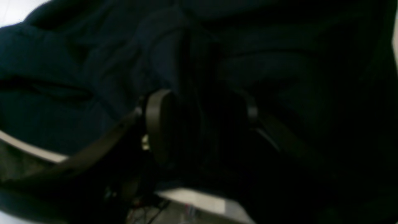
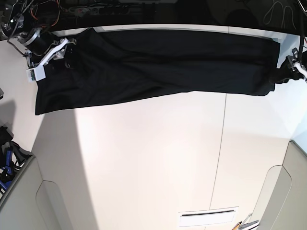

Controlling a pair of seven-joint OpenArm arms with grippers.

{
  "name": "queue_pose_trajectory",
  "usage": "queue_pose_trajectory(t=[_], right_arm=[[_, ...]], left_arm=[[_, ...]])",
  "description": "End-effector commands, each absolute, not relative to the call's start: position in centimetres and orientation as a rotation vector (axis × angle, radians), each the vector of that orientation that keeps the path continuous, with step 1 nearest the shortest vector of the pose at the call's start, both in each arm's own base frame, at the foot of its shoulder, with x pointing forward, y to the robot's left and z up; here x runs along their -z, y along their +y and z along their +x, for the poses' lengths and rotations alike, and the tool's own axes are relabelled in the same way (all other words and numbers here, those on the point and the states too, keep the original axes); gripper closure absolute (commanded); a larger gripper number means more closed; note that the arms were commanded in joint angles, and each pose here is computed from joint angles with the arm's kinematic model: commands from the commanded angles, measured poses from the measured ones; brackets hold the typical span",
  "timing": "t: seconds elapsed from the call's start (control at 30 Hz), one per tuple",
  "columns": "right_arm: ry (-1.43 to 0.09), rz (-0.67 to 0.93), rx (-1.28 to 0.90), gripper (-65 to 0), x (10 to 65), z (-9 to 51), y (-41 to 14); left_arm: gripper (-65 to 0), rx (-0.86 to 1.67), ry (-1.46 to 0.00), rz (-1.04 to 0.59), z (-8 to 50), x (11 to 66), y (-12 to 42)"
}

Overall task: Fold the T-shirt properly
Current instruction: 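Release and regrasp the ends of the folded strip with both grippers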

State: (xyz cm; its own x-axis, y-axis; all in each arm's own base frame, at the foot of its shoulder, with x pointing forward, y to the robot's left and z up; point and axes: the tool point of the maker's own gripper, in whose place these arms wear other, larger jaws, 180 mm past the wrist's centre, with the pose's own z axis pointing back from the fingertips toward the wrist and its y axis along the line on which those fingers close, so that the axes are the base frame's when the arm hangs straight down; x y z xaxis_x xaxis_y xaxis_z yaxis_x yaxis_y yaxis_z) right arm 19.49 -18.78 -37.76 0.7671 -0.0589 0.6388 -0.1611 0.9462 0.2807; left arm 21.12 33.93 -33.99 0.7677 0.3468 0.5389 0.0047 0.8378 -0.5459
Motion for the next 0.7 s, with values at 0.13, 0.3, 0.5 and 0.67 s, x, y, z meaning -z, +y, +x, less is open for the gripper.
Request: queue_pose_trajectory(t=[0.13,0.3,0.5,0.67], right_arm=[[-0.867,0.362,-0.001,-29.4,33.7,22.6,-20.5],[-0.964,0.399,0.018,-25.0,31.1,25.0,-20.9],[-0.911,0.370,-0.021,0.0,32.7,25.1,-19.7],[-0.816,0.365,-0.048,0.0,35.4,24.2,-18.6]], left_arm=[[-27.3,-0.251,-0.823,-0.474,21.1,30.2,38.2],[-35.3,-0.284,-0.835,-0.437,20.6,30.9,38.9],[-47.3,-0.322,-0.882,-0.310,20.8,32.7,40.2],[-47.3,-0.240,-0.760,-0.348,20.8,35.6,37.0]])
